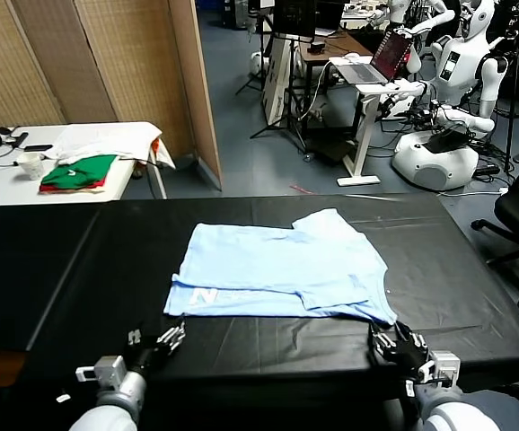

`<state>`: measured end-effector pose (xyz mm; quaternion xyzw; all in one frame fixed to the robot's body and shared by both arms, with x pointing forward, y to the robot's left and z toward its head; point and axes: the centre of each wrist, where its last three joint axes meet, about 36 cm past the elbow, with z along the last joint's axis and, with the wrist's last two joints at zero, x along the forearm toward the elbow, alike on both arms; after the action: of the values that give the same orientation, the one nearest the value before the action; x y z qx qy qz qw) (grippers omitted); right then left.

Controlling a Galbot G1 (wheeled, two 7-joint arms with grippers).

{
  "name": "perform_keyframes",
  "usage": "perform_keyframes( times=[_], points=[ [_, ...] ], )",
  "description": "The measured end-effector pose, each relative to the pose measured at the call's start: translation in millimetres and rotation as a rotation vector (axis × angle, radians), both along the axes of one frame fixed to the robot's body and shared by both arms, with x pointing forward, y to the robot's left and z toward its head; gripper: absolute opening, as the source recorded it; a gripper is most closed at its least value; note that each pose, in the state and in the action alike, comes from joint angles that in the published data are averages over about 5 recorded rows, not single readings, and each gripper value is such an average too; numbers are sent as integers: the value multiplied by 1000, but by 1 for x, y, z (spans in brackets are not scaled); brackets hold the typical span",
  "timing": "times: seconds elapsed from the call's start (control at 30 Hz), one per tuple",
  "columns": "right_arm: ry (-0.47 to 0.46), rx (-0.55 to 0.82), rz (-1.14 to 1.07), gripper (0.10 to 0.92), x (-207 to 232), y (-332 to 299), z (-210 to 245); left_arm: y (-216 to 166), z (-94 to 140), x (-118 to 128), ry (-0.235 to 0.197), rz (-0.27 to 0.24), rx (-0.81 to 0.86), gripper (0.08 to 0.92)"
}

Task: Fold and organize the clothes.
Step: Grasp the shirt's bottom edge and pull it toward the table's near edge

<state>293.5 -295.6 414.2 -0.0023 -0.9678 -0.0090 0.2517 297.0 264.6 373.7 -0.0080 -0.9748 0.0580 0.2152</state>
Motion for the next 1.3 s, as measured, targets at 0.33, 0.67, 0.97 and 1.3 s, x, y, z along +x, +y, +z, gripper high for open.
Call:
perform_keyframes(
  times=[0.33,0.67,0.97,1.3],
  points=[
    [-9,-19,11,141,-3,2,4,0,-3,5,8,-14,5,281],
    [39,-30,73,141,-8,14,20,4,6,-6,27,-10,173,144],
    [114,-27,171,143,-4,22,20,12,18,-41,48,32,308,144],
    [117,-45,212,596,-11,23,34,6,26,-76,82,55,317,146]
  ],
)
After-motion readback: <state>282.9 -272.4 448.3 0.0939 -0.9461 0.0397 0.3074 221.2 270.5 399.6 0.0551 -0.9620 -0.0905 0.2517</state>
